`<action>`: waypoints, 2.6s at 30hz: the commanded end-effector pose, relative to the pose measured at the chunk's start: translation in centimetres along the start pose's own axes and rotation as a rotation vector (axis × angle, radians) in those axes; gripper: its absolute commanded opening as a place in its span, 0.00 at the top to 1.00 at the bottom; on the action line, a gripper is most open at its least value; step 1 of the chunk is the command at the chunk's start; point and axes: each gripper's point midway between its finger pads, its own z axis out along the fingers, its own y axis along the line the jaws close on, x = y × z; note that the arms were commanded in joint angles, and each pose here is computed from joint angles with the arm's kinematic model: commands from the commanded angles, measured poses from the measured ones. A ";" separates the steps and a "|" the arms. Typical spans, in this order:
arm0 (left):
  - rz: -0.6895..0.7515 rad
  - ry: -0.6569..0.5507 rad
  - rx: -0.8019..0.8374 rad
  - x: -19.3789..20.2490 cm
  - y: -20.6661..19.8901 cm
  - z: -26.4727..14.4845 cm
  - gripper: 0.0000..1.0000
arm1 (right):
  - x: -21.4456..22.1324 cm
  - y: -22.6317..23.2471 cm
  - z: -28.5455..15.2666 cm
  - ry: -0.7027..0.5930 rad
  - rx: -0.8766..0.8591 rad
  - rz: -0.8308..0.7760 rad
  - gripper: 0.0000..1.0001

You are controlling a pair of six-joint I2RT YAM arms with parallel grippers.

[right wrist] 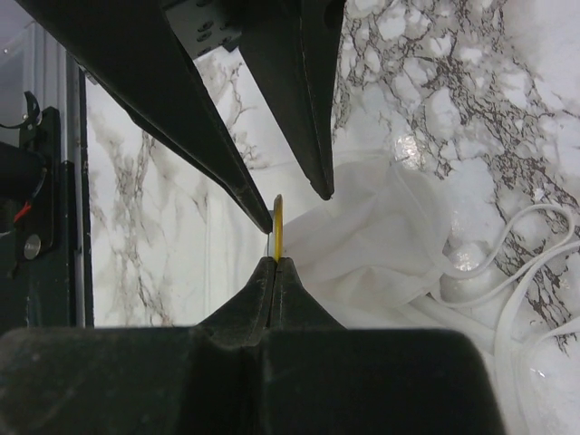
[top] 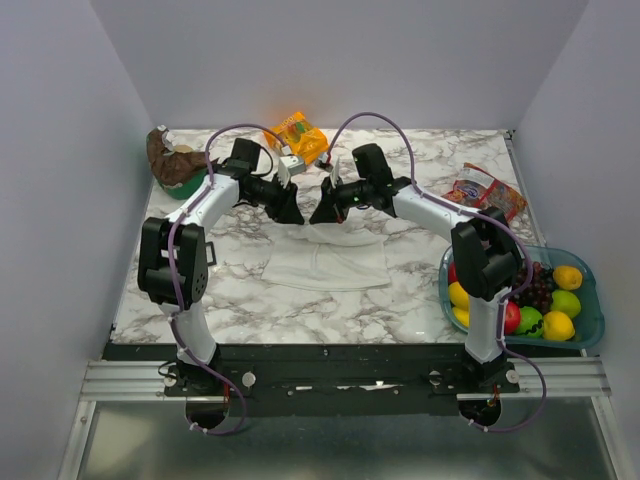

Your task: Remove the brooch from the garment

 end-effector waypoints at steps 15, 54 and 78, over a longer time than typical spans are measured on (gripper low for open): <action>-0.043 -0.037 0.127 -0.7 -1.8 0.2 0.74 | 0.0 0.5 -0.1 0.017 -0.042 -0.027 1.00; -0.024 -0.010 0.209 -0.6 -2.7 0.6 1.00 | 0.4 1.4 0.9 0.035 -0.156 0.004 0.74; -0.020 0.002 0.207 -0.4 -2.5 0.4 1.00 | 0.3 2.3 1.2 0.033 -0.189 0.007 0.80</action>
